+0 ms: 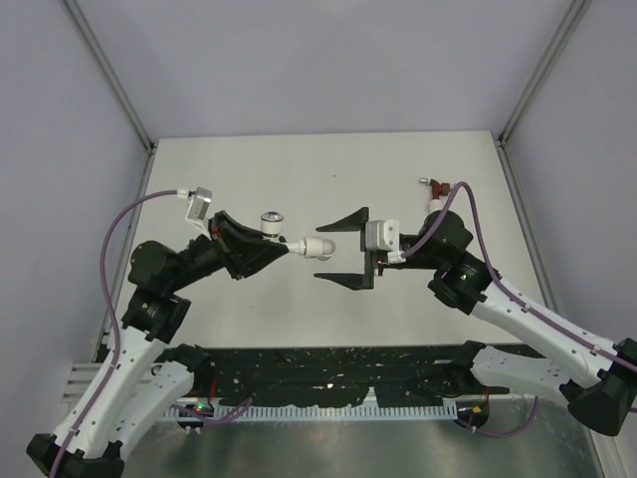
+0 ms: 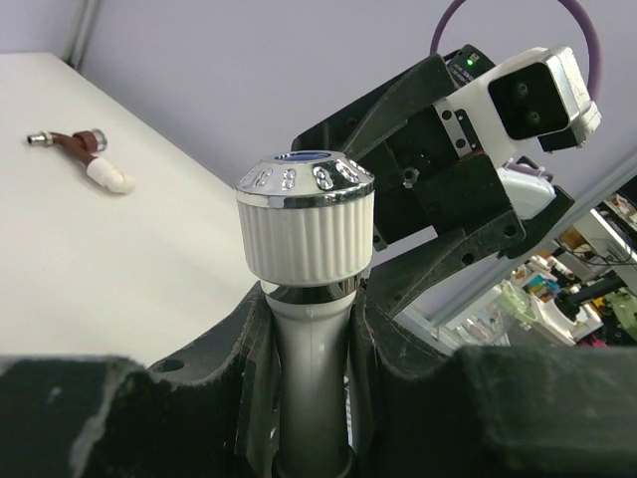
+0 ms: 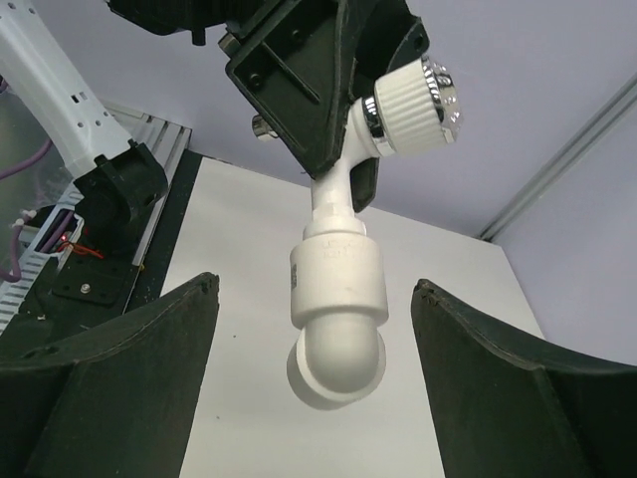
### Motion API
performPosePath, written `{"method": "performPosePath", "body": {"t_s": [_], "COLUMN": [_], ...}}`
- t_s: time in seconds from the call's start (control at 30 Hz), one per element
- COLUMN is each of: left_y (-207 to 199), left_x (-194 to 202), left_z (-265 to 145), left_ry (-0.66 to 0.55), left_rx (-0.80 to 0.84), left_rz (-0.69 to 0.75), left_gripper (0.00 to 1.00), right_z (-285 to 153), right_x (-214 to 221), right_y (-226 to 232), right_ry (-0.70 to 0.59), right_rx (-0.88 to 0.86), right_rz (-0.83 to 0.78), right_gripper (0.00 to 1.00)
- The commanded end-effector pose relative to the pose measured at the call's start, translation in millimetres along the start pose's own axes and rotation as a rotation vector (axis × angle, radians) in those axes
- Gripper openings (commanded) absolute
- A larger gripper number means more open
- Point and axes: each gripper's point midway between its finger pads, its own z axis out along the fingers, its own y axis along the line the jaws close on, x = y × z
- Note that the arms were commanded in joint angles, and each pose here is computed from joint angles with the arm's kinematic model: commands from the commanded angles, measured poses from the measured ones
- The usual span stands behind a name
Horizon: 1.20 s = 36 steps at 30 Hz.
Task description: Install the water faucets
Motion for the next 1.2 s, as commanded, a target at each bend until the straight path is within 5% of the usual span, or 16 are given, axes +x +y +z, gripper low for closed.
{"method": "performPosePath", "body": {"t_s": [0.0, 0.33, 0.5, 0.63, 0.8, 0.97, 1.1, 1.17], "left_y": [-35.8, -47.3, -44.6, -35.5, -34.1, -29.6, -18.4, -14.4], "left_x": [-24.8, -30.6, -25.5, -16.6, -4.3, -6.9, -10.6, -13.2], "left_z": [1.0, 2.1, 0.4, -5.6, -11.9, -11.7, -7.1, -7.4], "left_ry": [-0.044, -0.036, -0.024, -0.037, -0.02, -0.028, -0.016, -0.025], "left_rx": [0.119, 0.162, 0.168, 0.168, 0.22, 0.193, 0.116, 0.078], "left_rz": [0.021, 0.026, 0.108, 0.325, 0.55, 0.571, 0.468, 0.436], "left_gripper": [0.0, 0.0, 0.0, 0.0, 0.0, 0.0, 0.0, 0.0], "right_z": [12.1, 25.6, 30.5, 37.2, 41.8, 37.7, 31.5, 29.8], "right_x": [-21.9, -14.9, -25.7, -32.1, -42.4, -38.3, -30.9, -28.5], "right_y": [-12.9, -12.3, -10.6, -9.2, 3.8, 10.1, 7.6, 5.8], "right_ry": [-0.073, -0.07, -0.093, -0.09, -0.098, -0.066, -0.038, -0.02], "right_rx": [0.022, 0.007, -0.02, -0.047, -0.132, -0.153, -0.112, -0.094], "right_rz": [-0.125, -0.075, 0.007, 0.148, 0.326, 0.322, 0.249, 0.231], "right_gripper": [0.81, 0.61, 0.29, 0.05, 0.05, 0.05, 0.53, 0.63]}}
